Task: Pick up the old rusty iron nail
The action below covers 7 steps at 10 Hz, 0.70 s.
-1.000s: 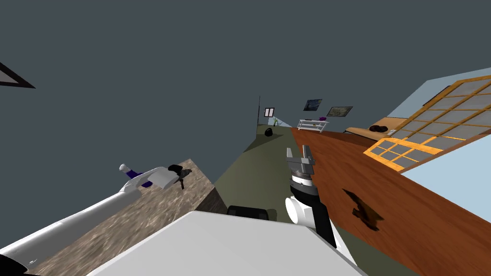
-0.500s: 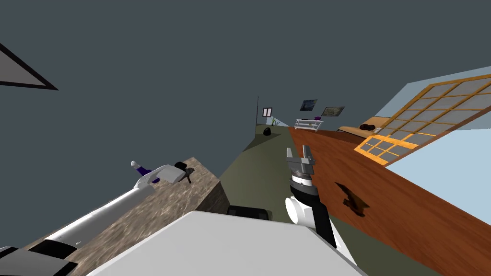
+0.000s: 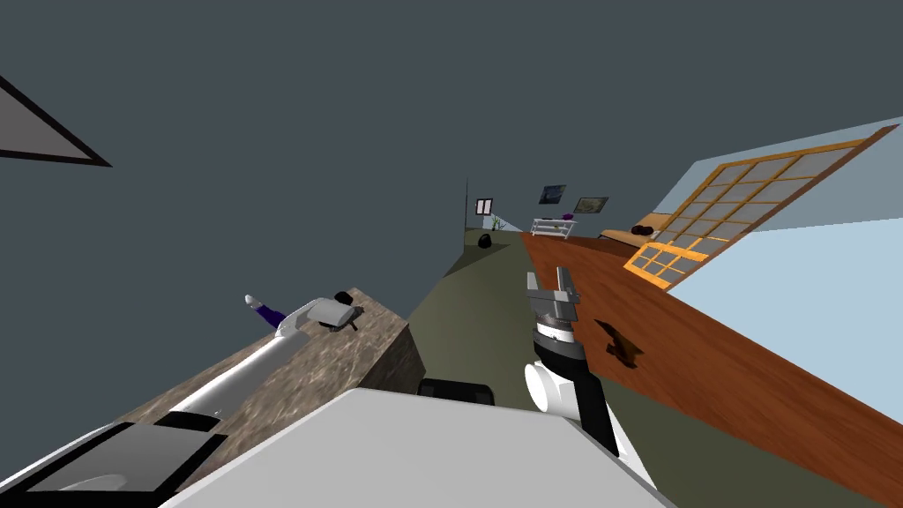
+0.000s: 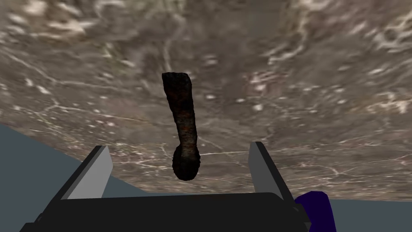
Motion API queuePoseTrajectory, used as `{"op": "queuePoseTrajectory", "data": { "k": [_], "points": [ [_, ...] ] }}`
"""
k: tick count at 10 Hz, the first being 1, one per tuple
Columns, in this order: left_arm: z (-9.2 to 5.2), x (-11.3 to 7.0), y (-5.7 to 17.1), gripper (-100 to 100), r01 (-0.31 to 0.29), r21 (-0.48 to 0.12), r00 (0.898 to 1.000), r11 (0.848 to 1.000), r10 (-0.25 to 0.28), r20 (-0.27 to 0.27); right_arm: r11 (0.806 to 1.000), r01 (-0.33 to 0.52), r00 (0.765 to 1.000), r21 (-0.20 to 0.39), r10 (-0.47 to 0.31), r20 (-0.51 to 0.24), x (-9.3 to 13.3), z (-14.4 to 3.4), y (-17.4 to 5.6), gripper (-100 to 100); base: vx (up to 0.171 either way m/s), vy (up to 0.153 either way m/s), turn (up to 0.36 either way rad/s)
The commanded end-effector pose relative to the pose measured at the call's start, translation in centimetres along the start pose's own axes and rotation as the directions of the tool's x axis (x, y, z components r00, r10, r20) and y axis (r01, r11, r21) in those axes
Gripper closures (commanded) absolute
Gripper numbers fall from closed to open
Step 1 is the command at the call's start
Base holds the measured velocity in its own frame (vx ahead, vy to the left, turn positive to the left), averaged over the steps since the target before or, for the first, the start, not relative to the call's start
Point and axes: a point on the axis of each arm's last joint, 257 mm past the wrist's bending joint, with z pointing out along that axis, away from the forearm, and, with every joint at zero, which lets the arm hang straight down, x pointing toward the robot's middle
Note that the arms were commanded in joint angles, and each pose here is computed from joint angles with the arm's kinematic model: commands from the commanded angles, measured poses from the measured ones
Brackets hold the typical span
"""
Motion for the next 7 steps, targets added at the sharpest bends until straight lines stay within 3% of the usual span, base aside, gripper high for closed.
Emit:
{"op": "queuePoseTrajectory", "data": {
  "k": [1,3,4,5,7],
  "points": [
    [-0.2,0.0,-1.4,-100,0.013,-0.007,1.000,1.000,-0.013,-0.005,1.000,0.000,1.000,0.000,0.000,0.000,0.0,0.0,0.0,0,-0.092,0.053,-0.186],
    [-0.1,2.0,-1.6,-100,0.022,-0.025,0.998,0.999,-0.023,-0.051,1.000,0.000,1.000,0.000,0.000,0.000,0.0,0.0,0.0,0,-0.083,0.031,-0.059],
    [-0.3,1.6,-1.9,-100,0.020,-0.018,0.999,1.000,-0.021,-0.039,1.000,0.000,1.000,0.000,0.000,0.000,0.0,0.0,0.0,0,-0.016,0.000,0.002],
    [-0.3,1.7,-1.9,100,0.020,-0.021,0.999,1.000,-0.021,-0.042,1.000,0.000,1.000,0.000,0.000,0.000,0.0,0.0,0.0,0,0.000,0.000,0.000],
    [-0.2,1.8,-1.7,100,0.021,-0.024,0.999,0.999,-0.022,-0.042,1.000,0.000,1.000,0.000,0.000,0.000,0.0,0.0,0.0,0,-0.001,0.000,-0.001]
  ]
}}
